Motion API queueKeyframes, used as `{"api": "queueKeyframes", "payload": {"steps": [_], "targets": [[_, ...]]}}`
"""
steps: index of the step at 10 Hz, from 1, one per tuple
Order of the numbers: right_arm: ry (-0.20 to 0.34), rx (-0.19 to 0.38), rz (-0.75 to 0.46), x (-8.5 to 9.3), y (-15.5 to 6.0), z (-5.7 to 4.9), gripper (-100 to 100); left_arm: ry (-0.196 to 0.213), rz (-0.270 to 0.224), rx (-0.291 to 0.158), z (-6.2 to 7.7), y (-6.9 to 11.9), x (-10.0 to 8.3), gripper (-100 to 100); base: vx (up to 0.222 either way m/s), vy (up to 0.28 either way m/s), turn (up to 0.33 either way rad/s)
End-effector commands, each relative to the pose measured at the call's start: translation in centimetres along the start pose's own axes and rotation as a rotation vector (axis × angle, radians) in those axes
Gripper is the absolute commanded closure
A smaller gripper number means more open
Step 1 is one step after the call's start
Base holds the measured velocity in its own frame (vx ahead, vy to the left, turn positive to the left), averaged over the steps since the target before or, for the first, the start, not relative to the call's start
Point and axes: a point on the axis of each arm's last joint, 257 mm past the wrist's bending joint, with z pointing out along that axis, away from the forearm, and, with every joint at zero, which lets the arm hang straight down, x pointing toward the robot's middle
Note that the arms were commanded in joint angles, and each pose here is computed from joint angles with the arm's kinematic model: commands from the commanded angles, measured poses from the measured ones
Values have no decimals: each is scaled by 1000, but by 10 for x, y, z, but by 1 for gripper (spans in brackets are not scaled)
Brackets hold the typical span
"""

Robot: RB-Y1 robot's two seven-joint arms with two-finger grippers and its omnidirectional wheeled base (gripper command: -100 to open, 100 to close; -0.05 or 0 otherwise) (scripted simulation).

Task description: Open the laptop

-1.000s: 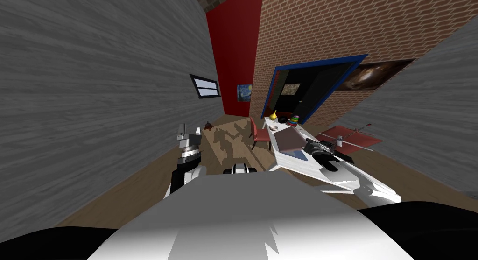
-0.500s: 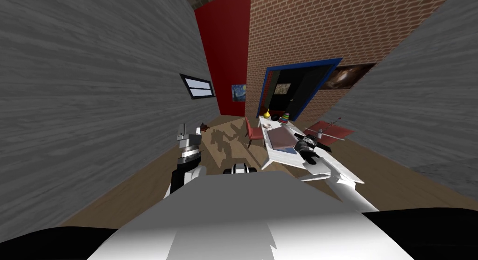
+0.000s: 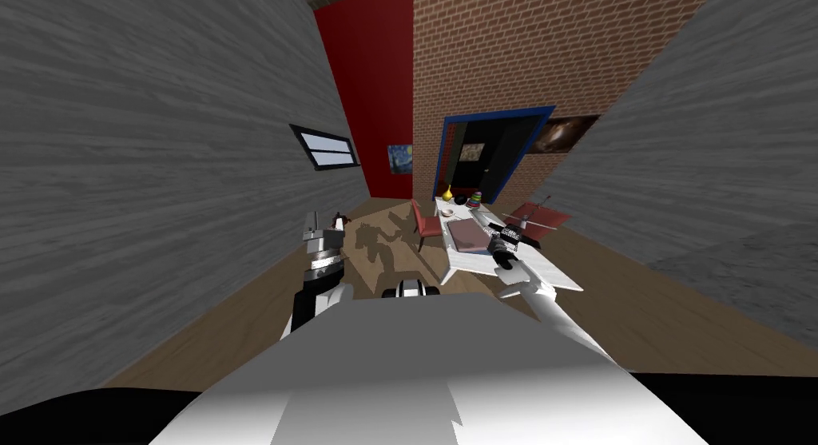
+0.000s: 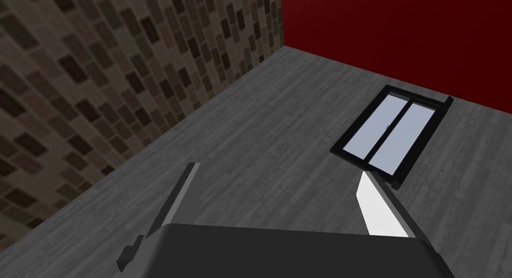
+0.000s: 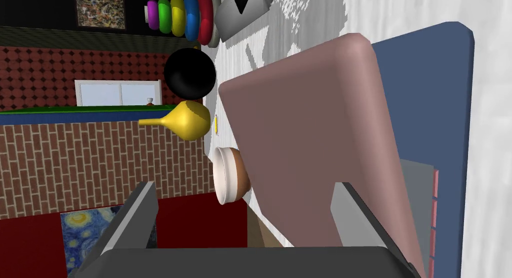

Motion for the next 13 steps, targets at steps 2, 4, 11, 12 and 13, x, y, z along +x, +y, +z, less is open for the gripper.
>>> {"api": "queueKeyframes", "payload": {"steps": [2,4,11,12,13], "targets": [[-38,-13,-5,-67,6,14,-100,0,0,0,0,0,0,0,-50,-119,-215],[-64,14,25,-91,-11,20,-100,0,0,0,0,0,0,0,-17,-43,22],[-178,3,-8,-236,-28,27,-100,0,0,0,0,0,0,0,-25,-75,-121],[-201,-14,-62,-267,-24,25,-100,0,0,0,0,0,0,0,-62,-138,-311],[-227,-14,-54,-293,-28,20,-100,0,0,0,0,0,0,0,-44,-143,-150]]}}
